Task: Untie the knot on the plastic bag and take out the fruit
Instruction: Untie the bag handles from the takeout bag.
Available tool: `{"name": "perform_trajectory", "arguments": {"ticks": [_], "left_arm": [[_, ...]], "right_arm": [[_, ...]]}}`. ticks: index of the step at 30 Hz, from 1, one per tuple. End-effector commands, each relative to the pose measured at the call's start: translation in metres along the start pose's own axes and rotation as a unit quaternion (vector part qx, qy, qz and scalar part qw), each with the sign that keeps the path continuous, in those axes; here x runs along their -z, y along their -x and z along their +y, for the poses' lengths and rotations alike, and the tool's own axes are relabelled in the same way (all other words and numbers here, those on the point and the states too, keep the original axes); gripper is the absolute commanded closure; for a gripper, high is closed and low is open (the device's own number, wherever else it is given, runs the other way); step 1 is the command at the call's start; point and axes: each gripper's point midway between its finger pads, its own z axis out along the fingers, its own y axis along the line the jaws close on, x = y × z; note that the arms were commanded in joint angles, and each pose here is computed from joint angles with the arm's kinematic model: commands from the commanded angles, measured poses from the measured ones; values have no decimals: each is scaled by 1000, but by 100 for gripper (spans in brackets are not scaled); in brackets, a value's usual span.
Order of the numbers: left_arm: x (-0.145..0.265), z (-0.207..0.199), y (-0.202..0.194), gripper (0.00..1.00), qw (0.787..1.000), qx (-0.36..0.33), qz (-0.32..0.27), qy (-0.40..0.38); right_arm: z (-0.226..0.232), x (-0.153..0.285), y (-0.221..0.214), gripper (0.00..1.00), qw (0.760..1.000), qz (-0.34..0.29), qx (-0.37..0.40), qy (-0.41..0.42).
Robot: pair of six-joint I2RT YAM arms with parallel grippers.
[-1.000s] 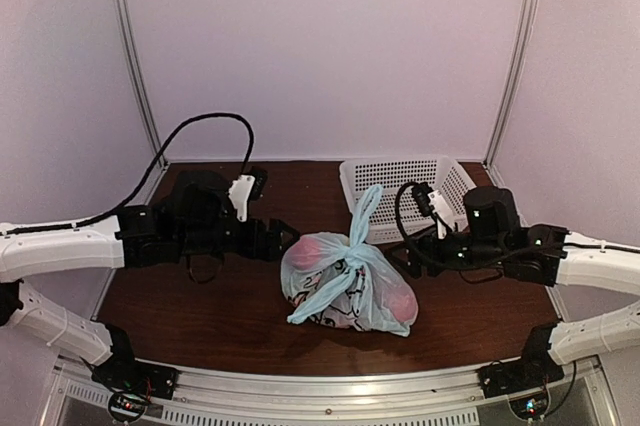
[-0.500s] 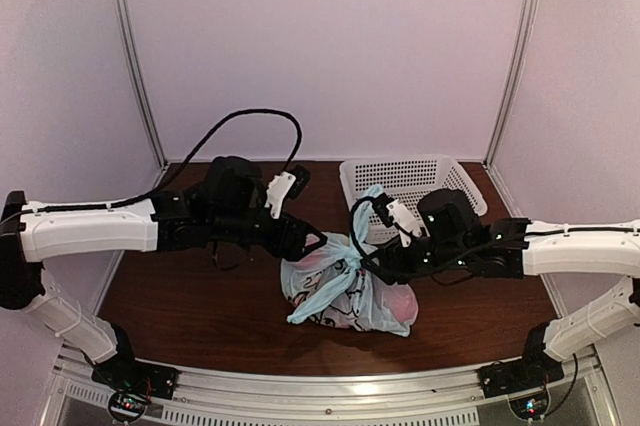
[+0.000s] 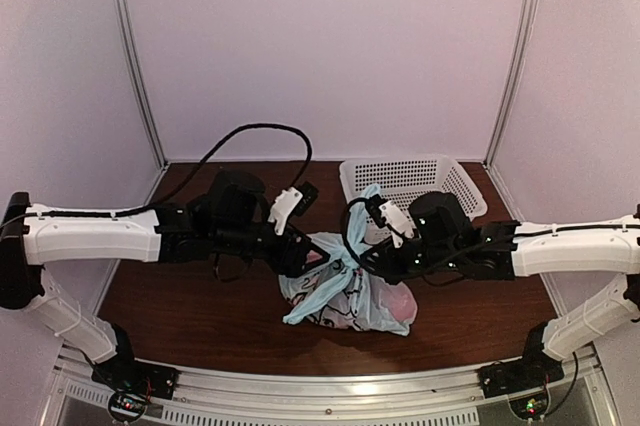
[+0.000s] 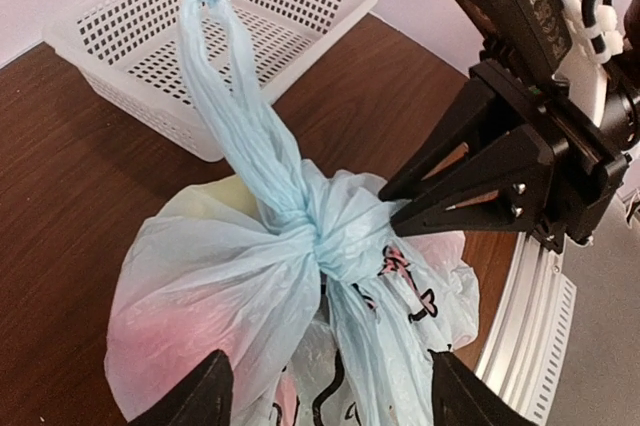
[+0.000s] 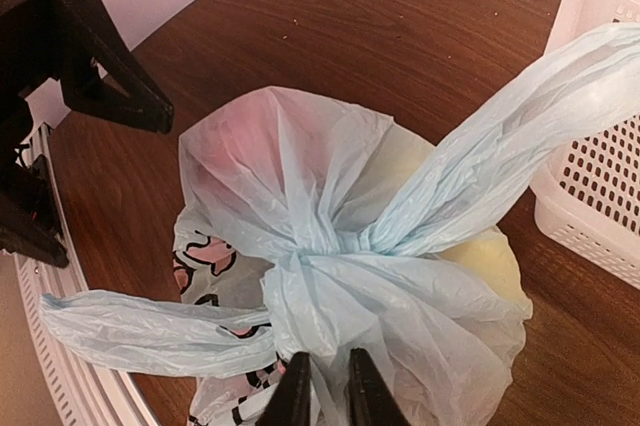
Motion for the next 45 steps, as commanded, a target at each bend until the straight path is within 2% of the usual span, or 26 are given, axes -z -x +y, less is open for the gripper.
{"name": "perform_trajectory", "arguments": {"ticks": [1,3,7,16,23,29,33,36,39,45], "left_arm": [[-16,-16,15,34,998,-50,-11,-23],[-24,-20,13,35,998,-60,-4,-27],[-37,-17,11,39,998,-65,6,-12],[-47,3,8,50,993,-91,16,76],[-57,-3,3,53,990,-112,26,79],[-59,5,-1,65,988,-112,34,99],[-61,8,-6,70,987,-114,43,109],[-62,7,-6,77,987,-113,43,108],[-63,7,-6,79,987,-113,42,110],[-64,8,-5,90,987,-108,40,112]], "right_arm": [[0,1,3,95,1000,-21,-6,0],[1,4,4,100,1000,-28,-10,2],[0,7,2,100,999,-35,-19,4],[-1,13,5,100,998,-52,-25,5],[0,16,8,100,998,-59,-26,8],[-1,18,9,100,998,-64,-28,6],[-1,19,10,100,997,-66,-26,7],[-1,19,11,100,997,-67,-26,6],[0,19,11,100,997,-67,-26,8],[0,21,11,100,997,-69,-28,9]]}}
